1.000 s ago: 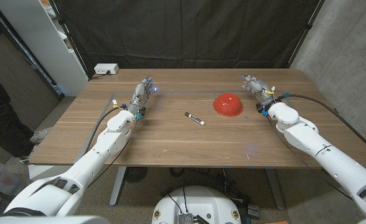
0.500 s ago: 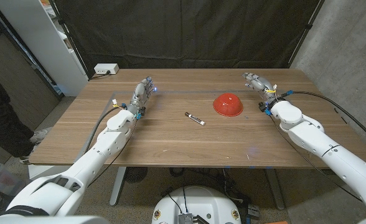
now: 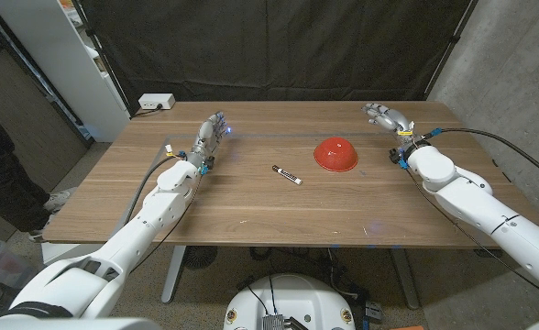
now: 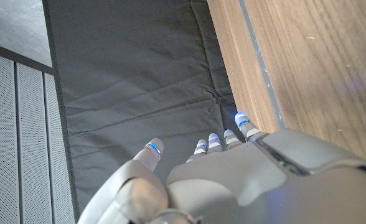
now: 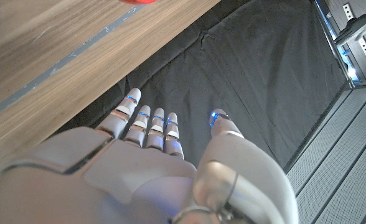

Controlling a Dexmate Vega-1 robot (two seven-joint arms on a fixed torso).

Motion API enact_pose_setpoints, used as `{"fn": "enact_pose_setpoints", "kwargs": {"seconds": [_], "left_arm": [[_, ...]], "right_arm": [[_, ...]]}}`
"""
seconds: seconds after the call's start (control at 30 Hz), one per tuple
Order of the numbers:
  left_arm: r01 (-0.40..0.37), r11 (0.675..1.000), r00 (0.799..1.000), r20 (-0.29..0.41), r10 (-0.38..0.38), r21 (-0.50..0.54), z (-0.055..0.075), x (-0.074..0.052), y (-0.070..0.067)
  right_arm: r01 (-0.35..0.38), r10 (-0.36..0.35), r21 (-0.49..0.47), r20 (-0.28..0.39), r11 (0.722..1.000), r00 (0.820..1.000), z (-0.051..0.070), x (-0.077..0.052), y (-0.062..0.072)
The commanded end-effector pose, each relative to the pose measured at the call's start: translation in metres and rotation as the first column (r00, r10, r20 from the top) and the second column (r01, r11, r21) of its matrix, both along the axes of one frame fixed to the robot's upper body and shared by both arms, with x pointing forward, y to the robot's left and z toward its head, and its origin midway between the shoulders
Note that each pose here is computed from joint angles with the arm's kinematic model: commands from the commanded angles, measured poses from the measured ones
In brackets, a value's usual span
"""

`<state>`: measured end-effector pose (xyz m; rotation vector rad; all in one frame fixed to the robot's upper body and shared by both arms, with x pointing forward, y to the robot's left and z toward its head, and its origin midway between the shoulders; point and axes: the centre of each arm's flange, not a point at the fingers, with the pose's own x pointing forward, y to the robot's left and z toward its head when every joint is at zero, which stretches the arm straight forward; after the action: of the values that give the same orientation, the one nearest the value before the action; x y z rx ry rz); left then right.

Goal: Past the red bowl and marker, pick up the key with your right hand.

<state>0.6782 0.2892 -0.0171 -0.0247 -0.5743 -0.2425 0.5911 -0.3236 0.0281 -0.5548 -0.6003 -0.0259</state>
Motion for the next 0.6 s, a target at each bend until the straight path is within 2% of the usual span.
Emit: {"fn": "enact_pose_setpoints", "kwargs": {"seconds": [0.03,0.33,0.6], "left_arm": [[-0.002,1.000,1.000,0.008,0.002,-0.001,0.002,-0.002,-0.002],[-0.005,1.000,1.000,0.008,0.005,-0.002,0.002,-0.003,-0.003],[-0.004,1.000,1.000,0.008,0.004,-0.004,0.001,-0.003,-0.004]], "right_arm": [[0.054,-0.052,-0.066,0.035,0.996,0.998,0.008,-0.021,-0.003],[0.115,-0.112,-0.087,0.046,0.990,0.993,0.008,-0.034,-0.011],[0.141,-0.136,-0.099,0.061,0.985,0.989,0.010,-0.046,-0.015]]}}
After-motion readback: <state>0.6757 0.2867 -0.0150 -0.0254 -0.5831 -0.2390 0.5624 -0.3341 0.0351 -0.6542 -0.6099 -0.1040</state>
